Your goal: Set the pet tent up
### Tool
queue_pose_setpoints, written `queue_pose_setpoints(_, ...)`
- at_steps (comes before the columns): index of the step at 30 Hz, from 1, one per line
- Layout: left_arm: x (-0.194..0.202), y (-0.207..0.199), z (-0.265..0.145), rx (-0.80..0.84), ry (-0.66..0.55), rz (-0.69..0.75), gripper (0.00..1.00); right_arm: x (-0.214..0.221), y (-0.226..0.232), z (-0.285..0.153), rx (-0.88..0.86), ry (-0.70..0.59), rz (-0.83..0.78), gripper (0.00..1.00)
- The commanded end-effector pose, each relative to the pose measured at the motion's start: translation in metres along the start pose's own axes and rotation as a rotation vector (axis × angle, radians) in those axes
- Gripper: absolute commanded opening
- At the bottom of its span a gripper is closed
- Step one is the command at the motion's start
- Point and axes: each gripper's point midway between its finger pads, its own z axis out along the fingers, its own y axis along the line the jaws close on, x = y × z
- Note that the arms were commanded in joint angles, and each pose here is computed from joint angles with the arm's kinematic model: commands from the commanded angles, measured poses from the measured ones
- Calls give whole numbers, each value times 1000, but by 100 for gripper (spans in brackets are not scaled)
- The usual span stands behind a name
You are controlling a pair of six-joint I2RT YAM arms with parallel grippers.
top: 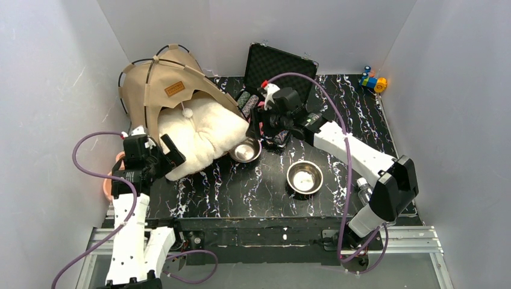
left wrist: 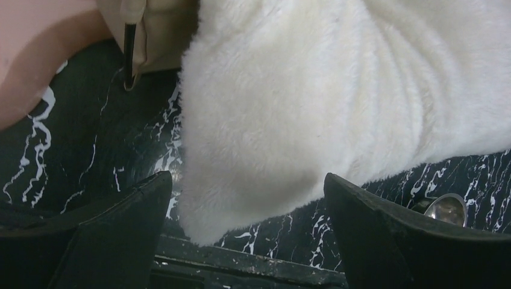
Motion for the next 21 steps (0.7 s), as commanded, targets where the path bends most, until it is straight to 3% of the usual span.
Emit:
queue_pose_setpoints(1, 30, 18, 7, -96, 112, -94, 98, 16, 4, 5, -56, 16, 66, 75)
queue_pose_setpoints(7, 33, 2, 27, 5, 107, -148, 95, 22, 7, 38, -119, 8, 96, 74)
queue_pose_setpoints(12, 24, -8, 40, 58, 76, -167, 42, 8, 12, 74, -186, -51, 65, 66)
queue_pose_setpoints(14, 15, -13, 41, 77, 47, -169, 16, -3, 18, 83, -221, -83, 44, 51)
queue_pose_setpoints(16, 3, -19, 40, 95, 16, -171, 0, -17, 26, 89, -259, -111, 28, 32)
queue_pose_setpoints(19, -17, -29, 38, 124, -29, -160, 0, -42, 41, 90, -302, -163, 10, 7)
queue_pose_setpoints(21, -33, -35, 38, 133, -64, -149, 0, -56, 49, 88, -302, -193, 0, 1)
